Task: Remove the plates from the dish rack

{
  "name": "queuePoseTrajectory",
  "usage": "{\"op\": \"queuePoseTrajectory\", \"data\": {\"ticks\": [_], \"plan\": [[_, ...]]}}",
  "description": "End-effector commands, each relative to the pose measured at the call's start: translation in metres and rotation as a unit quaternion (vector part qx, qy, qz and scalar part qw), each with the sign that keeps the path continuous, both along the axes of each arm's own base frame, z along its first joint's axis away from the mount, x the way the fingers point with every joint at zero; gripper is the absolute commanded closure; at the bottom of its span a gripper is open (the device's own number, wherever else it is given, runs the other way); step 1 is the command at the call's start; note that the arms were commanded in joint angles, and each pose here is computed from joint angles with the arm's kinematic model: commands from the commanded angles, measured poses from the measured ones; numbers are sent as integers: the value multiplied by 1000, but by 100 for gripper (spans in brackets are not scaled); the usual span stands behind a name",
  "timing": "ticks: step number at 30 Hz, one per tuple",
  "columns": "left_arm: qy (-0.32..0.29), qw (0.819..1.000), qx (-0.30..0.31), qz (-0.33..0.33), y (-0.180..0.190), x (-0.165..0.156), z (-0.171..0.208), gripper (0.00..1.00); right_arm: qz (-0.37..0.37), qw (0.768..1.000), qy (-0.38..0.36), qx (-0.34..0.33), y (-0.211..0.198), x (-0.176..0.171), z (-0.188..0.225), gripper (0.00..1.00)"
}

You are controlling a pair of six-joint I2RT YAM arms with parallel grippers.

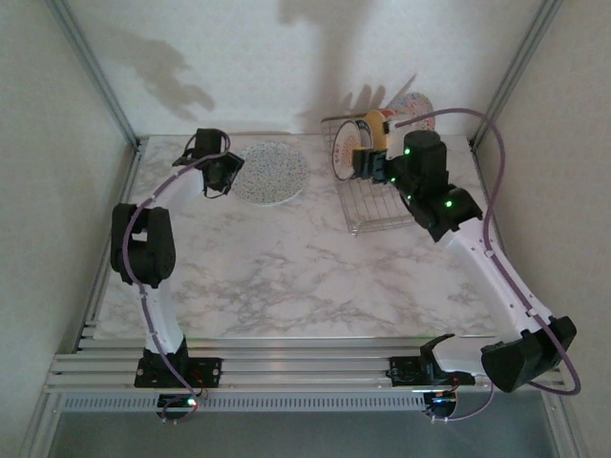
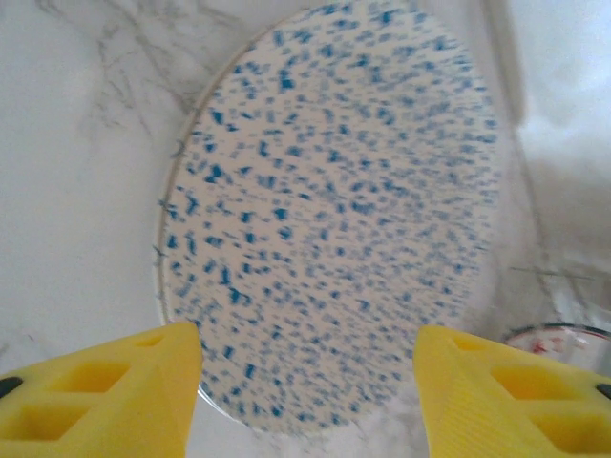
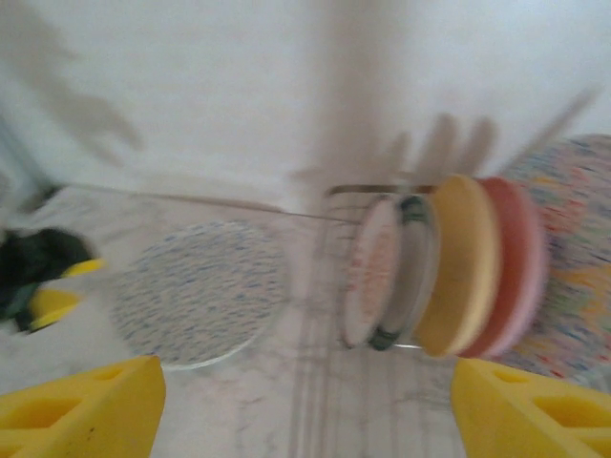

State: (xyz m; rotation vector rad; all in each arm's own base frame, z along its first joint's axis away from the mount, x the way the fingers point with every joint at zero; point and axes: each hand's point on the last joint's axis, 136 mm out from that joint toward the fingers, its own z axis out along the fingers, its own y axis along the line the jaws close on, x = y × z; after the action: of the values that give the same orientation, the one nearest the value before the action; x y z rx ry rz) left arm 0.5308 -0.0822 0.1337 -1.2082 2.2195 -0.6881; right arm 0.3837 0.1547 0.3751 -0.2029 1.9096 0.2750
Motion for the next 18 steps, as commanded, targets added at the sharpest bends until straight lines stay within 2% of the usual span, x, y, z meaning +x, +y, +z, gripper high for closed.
{"op": "queuePoseTrajectory", "data": {"ticks": [1, 7, 9, 13, 18], "plan": [[-87, 996, -13, -17, -20, 0, 74, 39, -146, 987, 61, 14, -72, 23, -21, 23], [-200, 971, -36, -124, -87, -21, 154, 38, -227, 963, 127, 68, -139, 61, -71, 19], [-230, 958, -46, -166, -112, -33, 172, 38, -213, 964, 131, 88, -144, 75, -81, 18], [-289, 925, -60, -239, -158, -66, 201, 39, -136, 972, 127, 144, -142, 104, -95, 20], [-366, 883, -95, -279, -183, -107, 236, 39, -130, 976, 138, 108, -157, 120, -122, 24]]}}
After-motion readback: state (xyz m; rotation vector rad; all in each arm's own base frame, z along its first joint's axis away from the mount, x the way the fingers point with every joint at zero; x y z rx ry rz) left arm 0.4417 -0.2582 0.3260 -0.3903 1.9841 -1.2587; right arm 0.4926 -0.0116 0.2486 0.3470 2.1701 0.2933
